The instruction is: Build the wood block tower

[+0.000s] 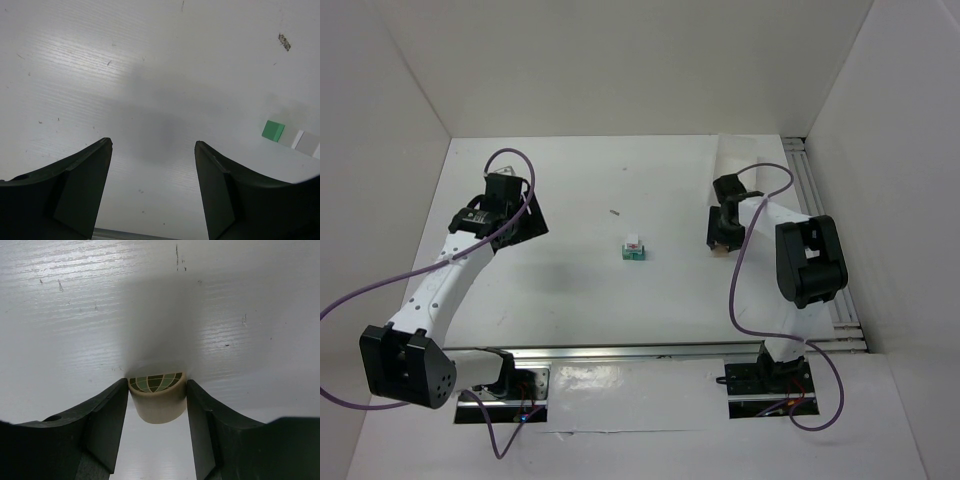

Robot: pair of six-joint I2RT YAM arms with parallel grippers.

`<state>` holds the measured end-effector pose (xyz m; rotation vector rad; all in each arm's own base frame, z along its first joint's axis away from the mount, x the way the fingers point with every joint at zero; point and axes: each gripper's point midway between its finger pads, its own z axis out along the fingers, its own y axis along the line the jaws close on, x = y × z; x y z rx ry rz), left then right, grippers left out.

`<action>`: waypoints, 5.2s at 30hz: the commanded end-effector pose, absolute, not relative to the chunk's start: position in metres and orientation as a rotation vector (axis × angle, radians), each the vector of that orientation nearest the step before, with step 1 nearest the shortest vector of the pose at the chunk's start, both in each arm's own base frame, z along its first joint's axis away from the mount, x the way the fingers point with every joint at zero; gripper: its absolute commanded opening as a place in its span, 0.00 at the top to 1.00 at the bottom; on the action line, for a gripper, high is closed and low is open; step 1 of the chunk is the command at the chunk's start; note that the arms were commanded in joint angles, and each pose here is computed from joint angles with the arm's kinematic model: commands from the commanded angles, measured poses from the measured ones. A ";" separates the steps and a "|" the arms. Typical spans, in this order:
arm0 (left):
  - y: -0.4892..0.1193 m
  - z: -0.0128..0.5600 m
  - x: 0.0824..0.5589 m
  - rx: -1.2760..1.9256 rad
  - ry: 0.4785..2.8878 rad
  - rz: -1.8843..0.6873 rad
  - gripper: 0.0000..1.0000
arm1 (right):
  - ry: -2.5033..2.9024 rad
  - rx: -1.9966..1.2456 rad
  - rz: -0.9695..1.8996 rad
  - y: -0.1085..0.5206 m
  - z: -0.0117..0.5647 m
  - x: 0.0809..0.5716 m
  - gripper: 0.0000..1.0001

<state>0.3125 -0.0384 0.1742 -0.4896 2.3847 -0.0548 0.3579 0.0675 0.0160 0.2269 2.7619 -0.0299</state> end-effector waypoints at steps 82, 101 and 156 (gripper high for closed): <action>-0.035 0.206 0.297 -0.431 2.290 -0.079 0.19 | 2.635 0.184 0.112 0.304 0.160 0.349 0.63; -0.033 0.202 0.296 -0.425 2.298 -0.061 0.19 | 2.705 0.129 0.108 0.313 0.128 0.341 0.63; -0.032 0.198 0.300 -0.429 2.312 -0.043 0.19 | 2.683 0.134 0.101 0.312 0.126 0.361 0.60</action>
